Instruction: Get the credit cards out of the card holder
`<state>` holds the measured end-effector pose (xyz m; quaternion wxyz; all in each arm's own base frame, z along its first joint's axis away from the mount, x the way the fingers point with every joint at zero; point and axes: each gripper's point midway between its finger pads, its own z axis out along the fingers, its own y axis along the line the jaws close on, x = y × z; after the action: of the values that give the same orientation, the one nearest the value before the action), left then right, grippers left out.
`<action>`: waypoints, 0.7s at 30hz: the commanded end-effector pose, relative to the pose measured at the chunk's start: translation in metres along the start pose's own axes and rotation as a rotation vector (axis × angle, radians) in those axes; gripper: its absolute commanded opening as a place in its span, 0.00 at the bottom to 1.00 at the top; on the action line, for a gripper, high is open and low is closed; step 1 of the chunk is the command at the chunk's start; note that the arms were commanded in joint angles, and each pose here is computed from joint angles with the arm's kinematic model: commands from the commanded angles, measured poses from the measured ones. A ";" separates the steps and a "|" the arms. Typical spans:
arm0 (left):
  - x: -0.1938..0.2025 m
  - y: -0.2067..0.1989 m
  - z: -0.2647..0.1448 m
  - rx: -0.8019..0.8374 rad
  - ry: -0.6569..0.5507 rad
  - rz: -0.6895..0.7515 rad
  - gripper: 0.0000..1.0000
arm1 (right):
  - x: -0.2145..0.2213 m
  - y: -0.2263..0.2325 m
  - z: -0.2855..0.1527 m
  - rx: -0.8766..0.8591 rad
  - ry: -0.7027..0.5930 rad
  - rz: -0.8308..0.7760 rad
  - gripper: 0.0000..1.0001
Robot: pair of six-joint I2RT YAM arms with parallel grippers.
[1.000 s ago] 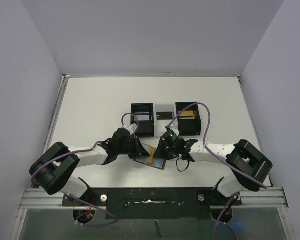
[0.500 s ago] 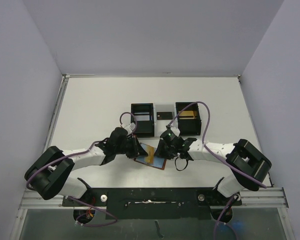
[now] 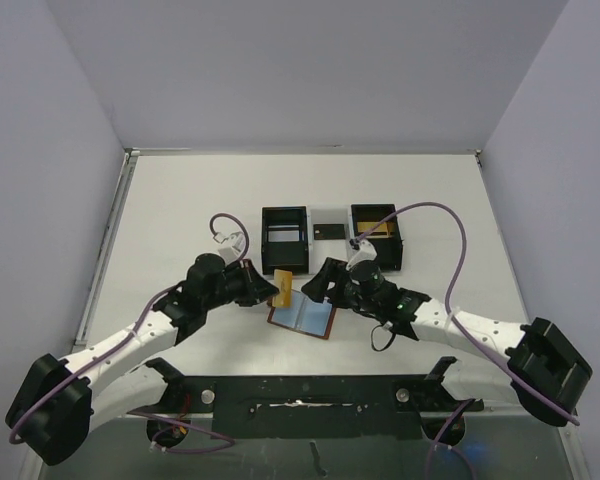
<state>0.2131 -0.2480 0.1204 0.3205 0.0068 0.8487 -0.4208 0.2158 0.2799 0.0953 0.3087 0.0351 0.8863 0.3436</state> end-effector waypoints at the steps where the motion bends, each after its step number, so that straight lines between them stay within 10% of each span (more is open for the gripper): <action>1: -0.015 -0.012 -0.011 0.062 -0.060 0.049 0.00 | -0.043 0.012 -0.017 -0.117 -0.257 -0.005 0.73; 21: -0.032 -0.083 -0.029 0.443 -0.128 -0.111 0.00 | -0.056 0.053 -0.076 -0.611 -0.289 -0.075 0.81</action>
<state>0.2018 -0.2637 0.1705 0.3286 -0.0084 0.7689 -0.5484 0.2252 0.2432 0.1631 0.4315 0.0245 0.7462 0.5064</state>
